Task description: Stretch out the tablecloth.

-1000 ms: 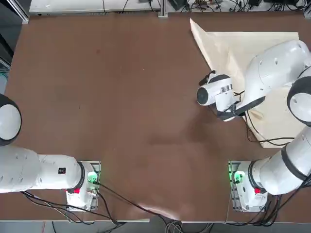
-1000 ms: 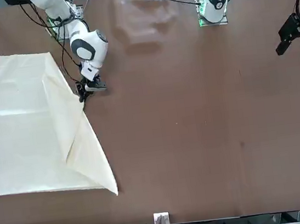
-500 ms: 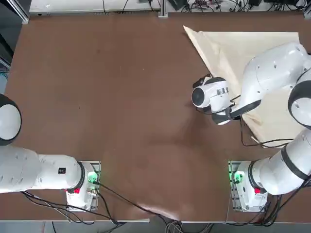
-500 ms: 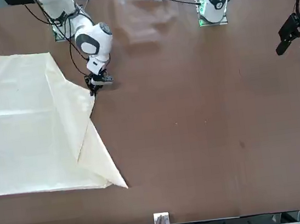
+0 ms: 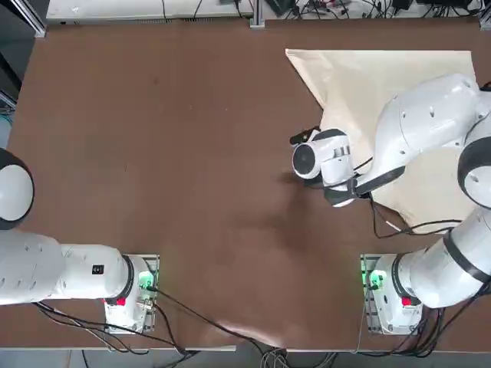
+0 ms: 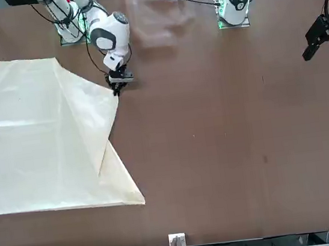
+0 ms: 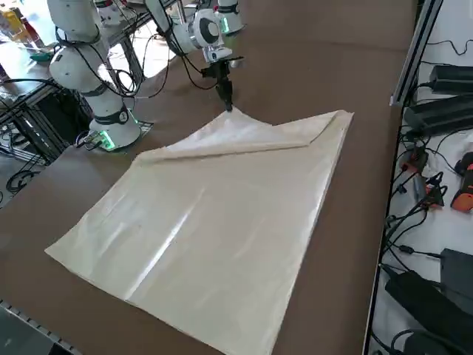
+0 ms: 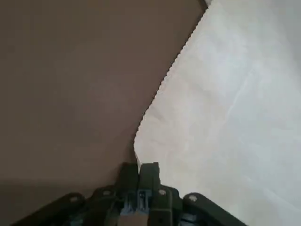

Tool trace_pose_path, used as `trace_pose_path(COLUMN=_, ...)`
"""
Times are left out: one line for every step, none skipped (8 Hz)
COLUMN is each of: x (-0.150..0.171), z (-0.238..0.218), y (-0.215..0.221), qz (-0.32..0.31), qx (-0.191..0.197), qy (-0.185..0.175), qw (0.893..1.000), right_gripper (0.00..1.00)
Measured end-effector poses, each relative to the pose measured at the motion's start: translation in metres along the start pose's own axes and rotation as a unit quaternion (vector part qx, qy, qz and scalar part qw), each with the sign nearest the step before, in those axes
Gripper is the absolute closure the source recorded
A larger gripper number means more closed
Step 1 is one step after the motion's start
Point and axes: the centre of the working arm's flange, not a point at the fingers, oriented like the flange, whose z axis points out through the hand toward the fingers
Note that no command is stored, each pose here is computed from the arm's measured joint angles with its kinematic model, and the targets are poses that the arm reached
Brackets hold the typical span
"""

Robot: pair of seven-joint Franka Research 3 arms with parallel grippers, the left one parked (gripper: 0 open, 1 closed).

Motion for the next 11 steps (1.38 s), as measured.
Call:
trace_pose_path(x=0.001, z=-0.014, y=-0.012, qz=0.013, qx=0.015, qy=-0.002, qw=1.000, right_gripper=0.99)
trace_pose_path(x=0.003, z=-0.028, y=-0.024, qz=0.024, qx=0.030, qy=-0.005, qw=0.999, right_gripper=0.99)
trace_pose_path(x=0.005, z=-0.042, y=-0.034, qz=0.035, qx=0.043, qy=-0.005, qw=0.998, right_gripper=0.99)
trace_pose_path(x=0.005, z=-0.054, y=-0.043, qz=0.046, qx=0.054, qy=-0.001, qw=0.997, right_gripper=0.99)
trace_pose_path(x=0.002, z=-0.059, y=-0.047, qz=0.056, qx=0.052, qy=-0.001, qw=0.997, right_gripper=0.99)
trace_pose_path(x=-0.002, z=-0.061, y=-0.050, qz=0.062, qx=0.052, qy=-0.002, qw=0.997, right_gripper=0.99)
trace_pose_path(x=-0.007, z=-0.063, y=-0.053, qz=0.066, qx=0.051, qy=-0.003, qw=0.997, right_gripper=0.99)
trace_pose_path(x=-0.012, z=-0.066, y=-0.055, qz=0.068, qx=0.052, qy=-0.003, qw=0.996, right_gripper=0.99)
trace_pose_path(x=-0.016, z=-0.068, y=-0.057, qz=0.072, qx=0.052, qy=-0.003, qw=0.996, right_gripper=0.99)
trace_pose_path(x=-0.020, z=-0.070, y=-0.059, qz=0.076, qx=0.053, qy=-0.004, qw=0.996, right_gripper=0.99)
trace_pose_path(x=-0.023, z=-0.072, y=-0.060, qz=0.080, qx=0.054, qy=-0.005, qw=0.995, right_gripper=0.99)
